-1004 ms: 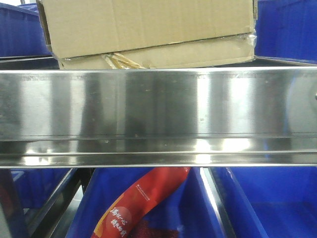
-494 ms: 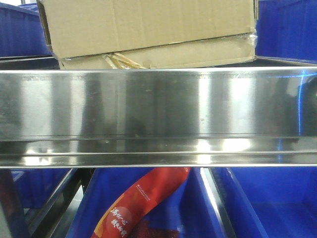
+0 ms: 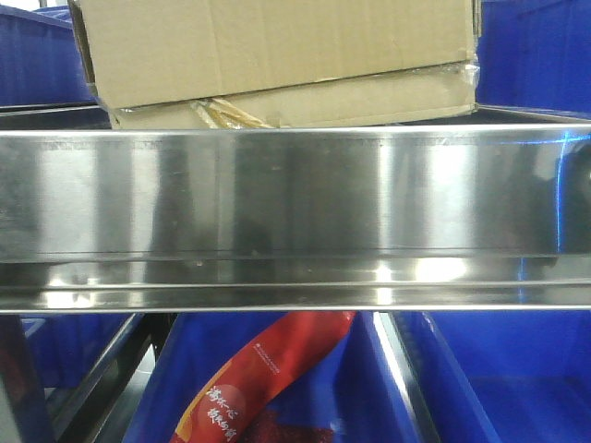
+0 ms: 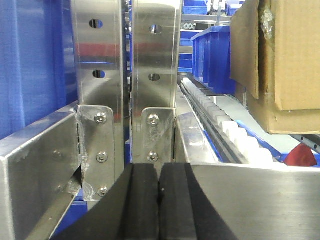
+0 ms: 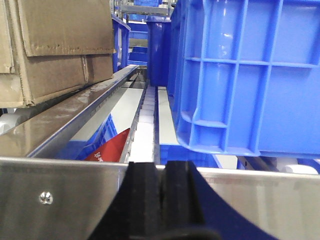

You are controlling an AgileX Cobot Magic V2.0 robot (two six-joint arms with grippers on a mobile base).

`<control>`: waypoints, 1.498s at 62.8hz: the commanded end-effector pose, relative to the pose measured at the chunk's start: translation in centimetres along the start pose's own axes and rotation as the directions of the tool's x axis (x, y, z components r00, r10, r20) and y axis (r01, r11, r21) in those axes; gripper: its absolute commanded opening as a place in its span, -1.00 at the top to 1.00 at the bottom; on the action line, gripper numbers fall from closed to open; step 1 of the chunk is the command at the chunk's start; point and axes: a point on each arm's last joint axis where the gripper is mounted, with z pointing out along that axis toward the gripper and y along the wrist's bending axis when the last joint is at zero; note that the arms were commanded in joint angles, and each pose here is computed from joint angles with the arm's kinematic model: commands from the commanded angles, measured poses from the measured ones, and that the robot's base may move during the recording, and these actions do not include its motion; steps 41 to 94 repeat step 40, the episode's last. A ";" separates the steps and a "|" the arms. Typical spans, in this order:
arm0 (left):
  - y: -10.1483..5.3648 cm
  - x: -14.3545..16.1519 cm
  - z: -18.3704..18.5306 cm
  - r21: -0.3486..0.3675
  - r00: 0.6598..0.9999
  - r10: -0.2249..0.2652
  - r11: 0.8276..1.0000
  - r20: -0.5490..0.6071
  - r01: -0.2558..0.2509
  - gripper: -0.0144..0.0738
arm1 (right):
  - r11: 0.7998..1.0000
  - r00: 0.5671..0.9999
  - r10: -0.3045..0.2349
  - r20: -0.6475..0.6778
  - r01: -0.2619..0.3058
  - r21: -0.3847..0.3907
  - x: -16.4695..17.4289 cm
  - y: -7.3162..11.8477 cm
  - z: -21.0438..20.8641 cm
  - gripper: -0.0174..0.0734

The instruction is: Stack two boxes on right shelf middle

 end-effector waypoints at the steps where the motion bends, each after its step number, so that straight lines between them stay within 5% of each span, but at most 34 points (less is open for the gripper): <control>1: 0.0 -0.3 -0.1 -0.001 1.000 -0.005 1.000 0.023 0.005 0.93 | 1.000 1.000 -0.009 0.029 0.009 0.008 -0.2 -0.1 0.0 0.95; 94: 0.0 -0.3 -0.1 -0.001 1.000 -0.005 1.000 0.023 0.005 0.93 | 1.000 1.000 -0.009 0.029 0.009 0.008 -0.2 -0.1 0.0 0.95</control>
